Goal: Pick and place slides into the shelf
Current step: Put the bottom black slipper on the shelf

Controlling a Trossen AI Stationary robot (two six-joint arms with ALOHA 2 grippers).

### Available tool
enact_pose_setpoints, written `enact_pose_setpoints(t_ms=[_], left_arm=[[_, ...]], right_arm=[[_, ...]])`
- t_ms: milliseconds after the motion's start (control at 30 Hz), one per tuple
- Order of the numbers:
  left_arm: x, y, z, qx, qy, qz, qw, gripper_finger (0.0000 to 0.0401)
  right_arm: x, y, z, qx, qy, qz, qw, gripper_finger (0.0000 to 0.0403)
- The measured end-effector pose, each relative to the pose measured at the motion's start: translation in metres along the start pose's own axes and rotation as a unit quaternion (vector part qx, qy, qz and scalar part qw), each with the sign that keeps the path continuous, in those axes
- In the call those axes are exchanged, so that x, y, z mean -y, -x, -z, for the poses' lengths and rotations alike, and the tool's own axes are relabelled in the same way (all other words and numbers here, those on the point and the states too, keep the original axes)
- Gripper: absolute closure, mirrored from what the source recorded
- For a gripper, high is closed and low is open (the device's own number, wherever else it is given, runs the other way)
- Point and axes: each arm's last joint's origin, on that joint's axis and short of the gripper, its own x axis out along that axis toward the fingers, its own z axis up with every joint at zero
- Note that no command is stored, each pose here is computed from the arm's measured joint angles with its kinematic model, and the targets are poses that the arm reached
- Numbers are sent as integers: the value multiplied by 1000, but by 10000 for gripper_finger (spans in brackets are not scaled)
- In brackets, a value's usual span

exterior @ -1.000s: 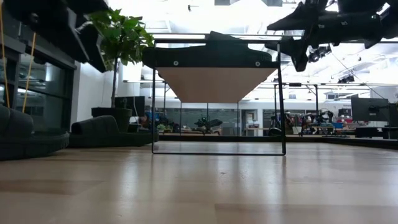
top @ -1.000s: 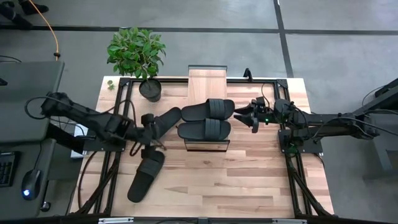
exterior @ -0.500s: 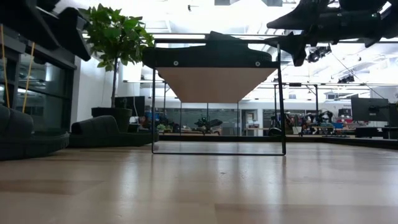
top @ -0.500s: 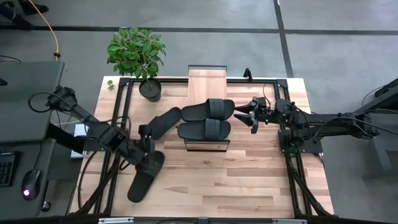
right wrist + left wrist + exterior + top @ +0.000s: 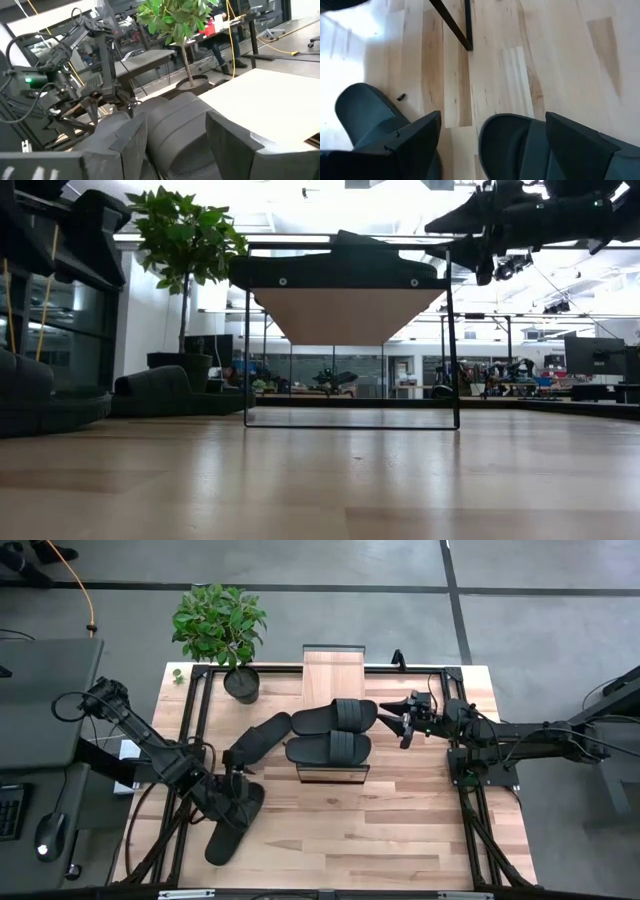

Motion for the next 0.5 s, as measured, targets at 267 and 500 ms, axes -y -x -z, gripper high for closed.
enact_pose_setpoints(t_ms=[267, 500], left_arm=[[-1, 0, 2, -9, 15, -4, 1000, 64], [2, 0, 3, -33, 62, 43, 997, 64]], right_arm=[[0, 0, 1, -7, -3, -6, 1000, 210], [1, 0, 4, -20, -22, -1, 1000, 210]])
